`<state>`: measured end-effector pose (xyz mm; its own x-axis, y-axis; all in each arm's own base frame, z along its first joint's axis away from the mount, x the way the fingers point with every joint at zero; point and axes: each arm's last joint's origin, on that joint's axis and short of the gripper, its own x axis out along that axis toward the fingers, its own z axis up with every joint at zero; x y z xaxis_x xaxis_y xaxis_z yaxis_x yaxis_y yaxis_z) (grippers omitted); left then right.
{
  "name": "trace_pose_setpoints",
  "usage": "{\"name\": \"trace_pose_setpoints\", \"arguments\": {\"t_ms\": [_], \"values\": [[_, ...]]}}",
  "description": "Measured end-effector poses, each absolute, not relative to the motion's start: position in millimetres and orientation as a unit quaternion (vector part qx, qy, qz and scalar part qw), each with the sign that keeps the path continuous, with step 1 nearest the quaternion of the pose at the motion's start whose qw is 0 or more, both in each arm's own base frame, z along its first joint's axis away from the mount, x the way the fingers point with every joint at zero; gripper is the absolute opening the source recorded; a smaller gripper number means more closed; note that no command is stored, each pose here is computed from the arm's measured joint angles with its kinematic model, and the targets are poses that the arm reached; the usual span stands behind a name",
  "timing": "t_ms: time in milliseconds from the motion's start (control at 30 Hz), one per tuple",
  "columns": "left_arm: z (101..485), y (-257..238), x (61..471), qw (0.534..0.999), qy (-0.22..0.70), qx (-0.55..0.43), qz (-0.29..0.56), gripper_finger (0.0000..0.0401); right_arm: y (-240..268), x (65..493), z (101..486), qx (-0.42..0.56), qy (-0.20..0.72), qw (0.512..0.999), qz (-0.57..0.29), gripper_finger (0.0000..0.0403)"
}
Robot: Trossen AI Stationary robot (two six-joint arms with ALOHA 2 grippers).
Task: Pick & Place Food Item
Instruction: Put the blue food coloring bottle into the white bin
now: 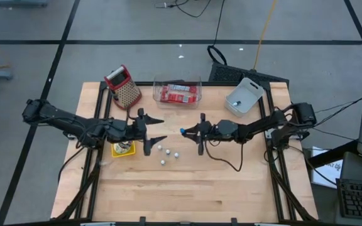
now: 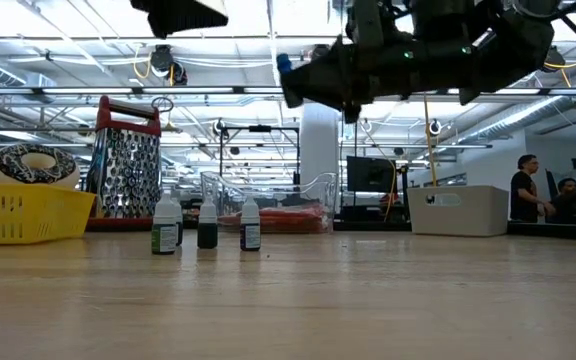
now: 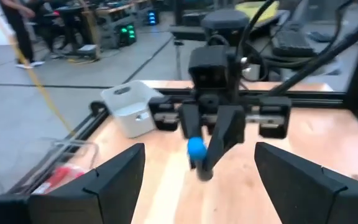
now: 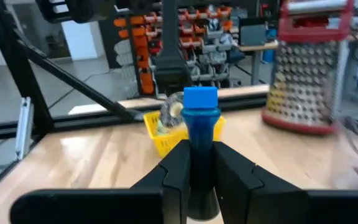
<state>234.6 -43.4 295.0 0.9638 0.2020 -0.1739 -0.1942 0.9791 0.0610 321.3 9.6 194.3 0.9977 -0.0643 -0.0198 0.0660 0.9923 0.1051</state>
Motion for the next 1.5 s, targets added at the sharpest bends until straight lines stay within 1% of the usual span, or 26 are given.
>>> {"name": "trace_pose_setpoints", "arguments": {"t_ms": [100,267,400,667,933,1100,1300,1400,1500], "values": [[289,-42,233,0.989,0.079,0.027,0.124,0.0307,1,314,195,0.055,0.004,0.997,-0.046,0.0047],[279,-38,232,0.985,0.087,0.037,0.147,0.0309,-15,296,194,0.056,0.003,0.996,-0.072,0.0047],[275,-36,232,0.985,0.09,0.033,0.142,0.0305,-28,281,191,0.064,0.005,0.993,-0.098,0.0047],[273,-35,233,0.985,0.095,0.034,0.14,0.0312,-52,252,183,0.085,0.006,0.985,-0.151,0.0047],[273,-35,233,0.985,0.096,0.034,0.14,0.0299,-68,222,175,0.085,-0.004,0.977,-0.196,0.0047],[273,-34,233,0.985,0.096,0.033,0.142,0.0302,-76,200,167,0.082,-0.001,0.962,-0.261,0.0047],[273,-34,233,0.984,0.096,0.032,0.143,0.0307,-85,175,152,0.072,0.016,0.93,-0.359,0.0047],[273,-33,233,0.984,0.096,0.032,0.145,0.0304,-89,165,145,0.067,0.026,0.91,-0.407,0.0047],[273,-32,234,0.984,0.096,0.032,0.145,0.0299,-92,156,142,0.065,0.019,0.899,-0.432,0.0047]]}}
